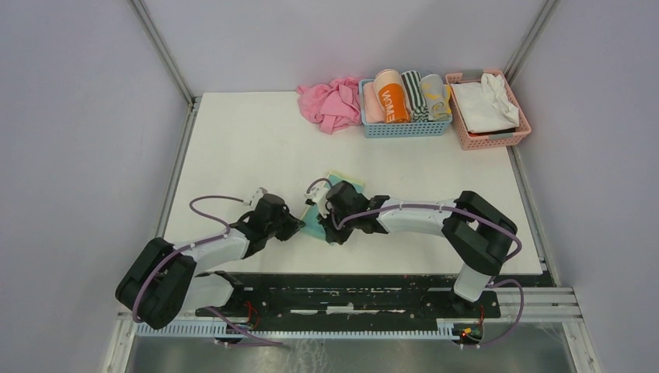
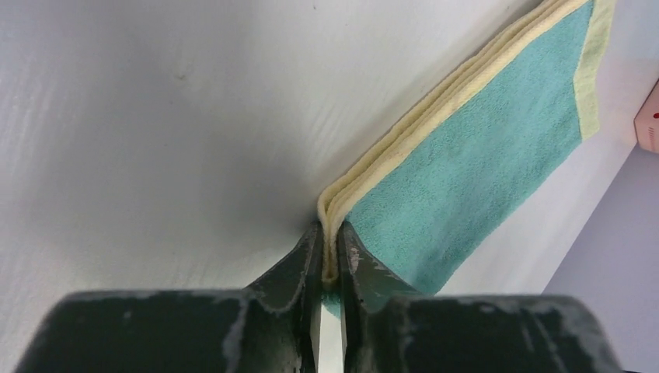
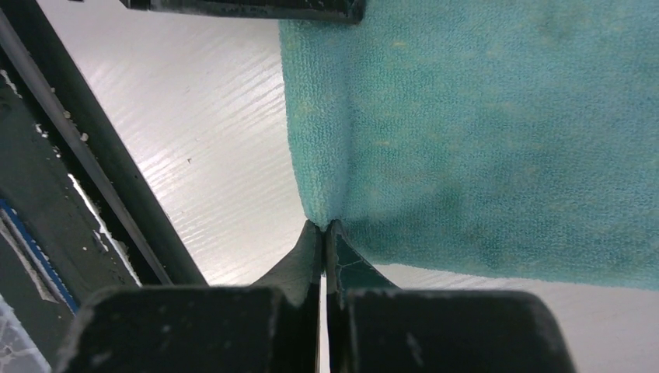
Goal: Roll the towels
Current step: Roll the towel at the center of the board.
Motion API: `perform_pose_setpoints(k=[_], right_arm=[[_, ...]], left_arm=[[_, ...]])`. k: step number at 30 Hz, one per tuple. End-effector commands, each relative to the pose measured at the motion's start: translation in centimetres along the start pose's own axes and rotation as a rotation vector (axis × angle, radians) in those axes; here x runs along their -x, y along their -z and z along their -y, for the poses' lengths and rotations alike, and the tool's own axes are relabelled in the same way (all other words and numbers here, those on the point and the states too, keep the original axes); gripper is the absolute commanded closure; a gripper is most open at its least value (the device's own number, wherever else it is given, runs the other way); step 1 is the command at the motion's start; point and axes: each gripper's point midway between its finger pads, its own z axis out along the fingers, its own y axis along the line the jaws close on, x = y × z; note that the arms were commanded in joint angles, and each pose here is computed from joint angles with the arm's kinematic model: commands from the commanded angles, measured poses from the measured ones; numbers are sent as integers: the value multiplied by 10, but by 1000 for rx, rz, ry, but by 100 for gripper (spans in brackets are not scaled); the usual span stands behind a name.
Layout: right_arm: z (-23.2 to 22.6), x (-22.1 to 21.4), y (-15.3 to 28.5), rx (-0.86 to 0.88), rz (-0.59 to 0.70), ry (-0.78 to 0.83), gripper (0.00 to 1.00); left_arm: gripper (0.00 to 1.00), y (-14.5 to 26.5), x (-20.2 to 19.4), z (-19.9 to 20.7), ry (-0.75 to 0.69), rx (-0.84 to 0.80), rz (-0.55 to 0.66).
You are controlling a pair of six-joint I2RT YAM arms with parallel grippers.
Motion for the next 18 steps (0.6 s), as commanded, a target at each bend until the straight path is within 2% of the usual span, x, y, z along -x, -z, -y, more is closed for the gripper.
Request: perform_pose_setpoints(k=[1,3,5,8,13,18], right_arm=[[-10,22,10,76,84,-38,100],[-11,25,11,119,95,-83,100],[-8,27,10,154,101,-136,100],[-5,26,7,229,101,-234,100],[4,31,4,348,105,-388,100],[13,37,0,454,83,-502,100]], left_arm=[[89,3,13,-9,-34,59,67],[92,6,17,-6,-58,62,78],[90,9,21,-4,-81,70,89],[70,18,29,4,-106,63,113],[44,37,39,11,-134,31,159],[29,50,38,11,-161,-7,159]])
